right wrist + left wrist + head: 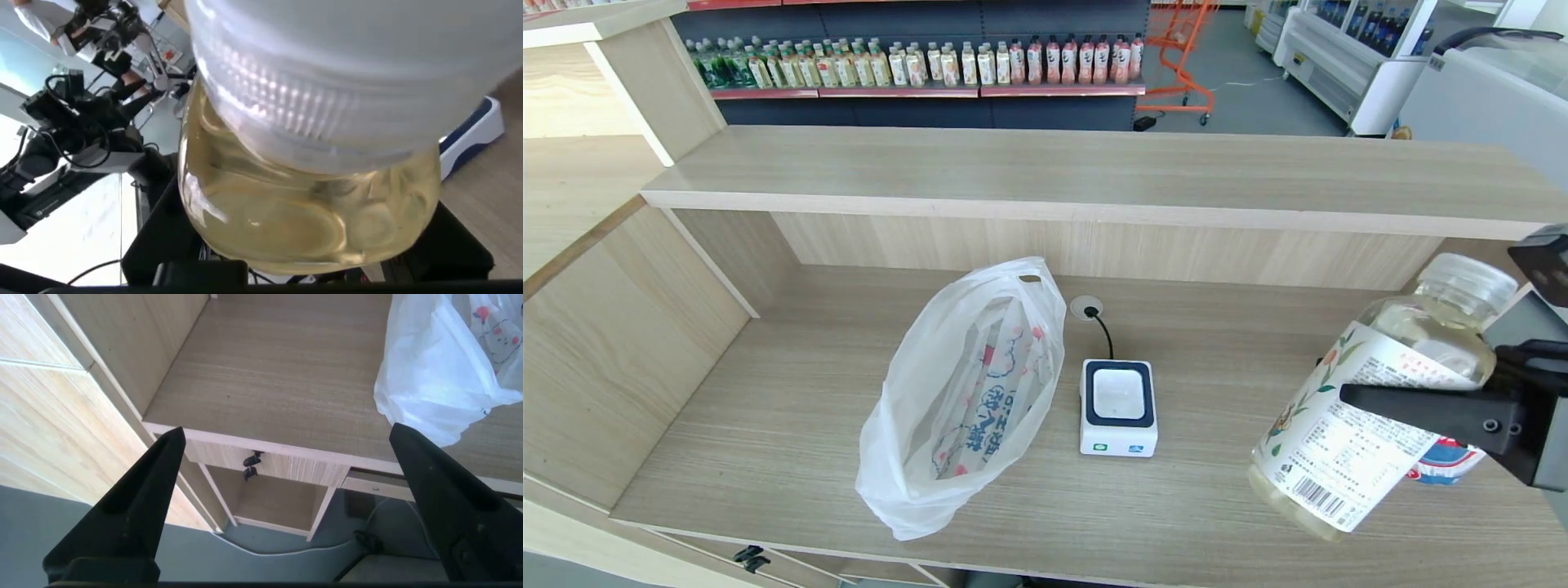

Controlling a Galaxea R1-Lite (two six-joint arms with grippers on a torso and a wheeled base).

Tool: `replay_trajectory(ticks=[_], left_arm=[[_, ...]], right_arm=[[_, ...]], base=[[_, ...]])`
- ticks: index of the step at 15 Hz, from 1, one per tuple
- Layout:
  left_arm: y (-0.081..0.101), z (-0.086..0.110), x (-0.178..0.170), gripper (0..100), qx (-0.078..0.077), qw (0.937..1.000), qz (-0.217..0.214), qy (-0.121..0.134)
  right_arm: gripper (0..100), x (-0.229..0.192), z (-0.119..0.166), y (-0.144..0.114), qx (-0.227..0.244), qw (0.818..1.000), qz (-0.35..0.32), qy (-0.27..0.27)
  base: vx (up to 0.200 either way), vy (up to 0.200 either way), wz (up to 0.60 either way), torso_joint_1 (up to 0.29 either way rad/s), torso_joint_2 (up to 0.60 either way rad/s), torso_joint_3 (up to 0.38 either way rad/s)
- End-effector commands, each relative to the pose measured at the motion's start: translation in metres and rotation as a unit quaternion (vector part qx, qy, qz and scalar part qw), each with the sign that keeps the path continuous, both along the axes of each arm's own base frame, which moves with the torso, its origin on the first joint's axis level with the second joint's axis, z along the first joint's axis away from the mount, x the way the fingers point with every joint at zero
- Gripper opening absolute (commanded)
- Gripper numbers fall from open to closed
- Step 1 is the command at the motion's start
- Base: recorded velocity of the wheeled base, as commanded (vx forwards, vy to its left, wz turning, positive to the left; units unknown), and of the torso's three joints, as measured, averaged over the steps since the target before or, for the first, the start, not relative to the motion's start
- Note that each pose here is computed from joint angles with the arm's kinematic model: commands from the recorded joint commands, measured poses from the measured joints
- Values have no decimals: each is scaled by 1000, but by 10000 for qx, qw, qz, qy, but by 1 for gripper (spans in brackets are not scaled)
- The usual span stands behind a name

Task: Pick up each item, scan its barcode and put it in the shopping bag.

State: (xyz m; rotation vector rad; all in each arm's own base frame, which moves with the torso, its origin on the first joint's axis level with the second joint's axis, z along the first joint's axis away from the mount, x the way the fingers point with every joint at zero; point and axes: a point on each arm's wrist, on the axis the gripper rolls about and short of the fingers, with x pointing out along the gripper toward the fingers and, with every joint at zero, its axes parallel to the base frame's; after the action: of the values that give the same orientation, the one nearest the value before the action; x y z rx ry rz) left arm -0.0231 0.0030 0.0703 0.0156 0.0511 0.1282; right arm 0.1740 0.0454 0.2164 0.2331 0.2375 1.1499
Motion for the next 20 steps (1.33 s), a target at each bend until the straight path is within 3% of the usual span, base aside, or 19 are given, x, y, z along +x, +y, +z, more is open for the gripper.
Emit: replay_trajectory(ticks=[1,8,20], left_arm=[[0,0,0,100,0,10000,2,9],[0,0,0,100,0,10000,2,9],[0,0,0,100,0,10000,2,9]], right_arm=[[0,0,8,5,66,9999,143,-35],[0,-3,13,31,192,9959,843,260],[0,17,8,58,166,9898,1284,593]], base=[[0,0,0,0,0,0],[0,0,0,0,0,0],[0,0,0,0,0,0]])
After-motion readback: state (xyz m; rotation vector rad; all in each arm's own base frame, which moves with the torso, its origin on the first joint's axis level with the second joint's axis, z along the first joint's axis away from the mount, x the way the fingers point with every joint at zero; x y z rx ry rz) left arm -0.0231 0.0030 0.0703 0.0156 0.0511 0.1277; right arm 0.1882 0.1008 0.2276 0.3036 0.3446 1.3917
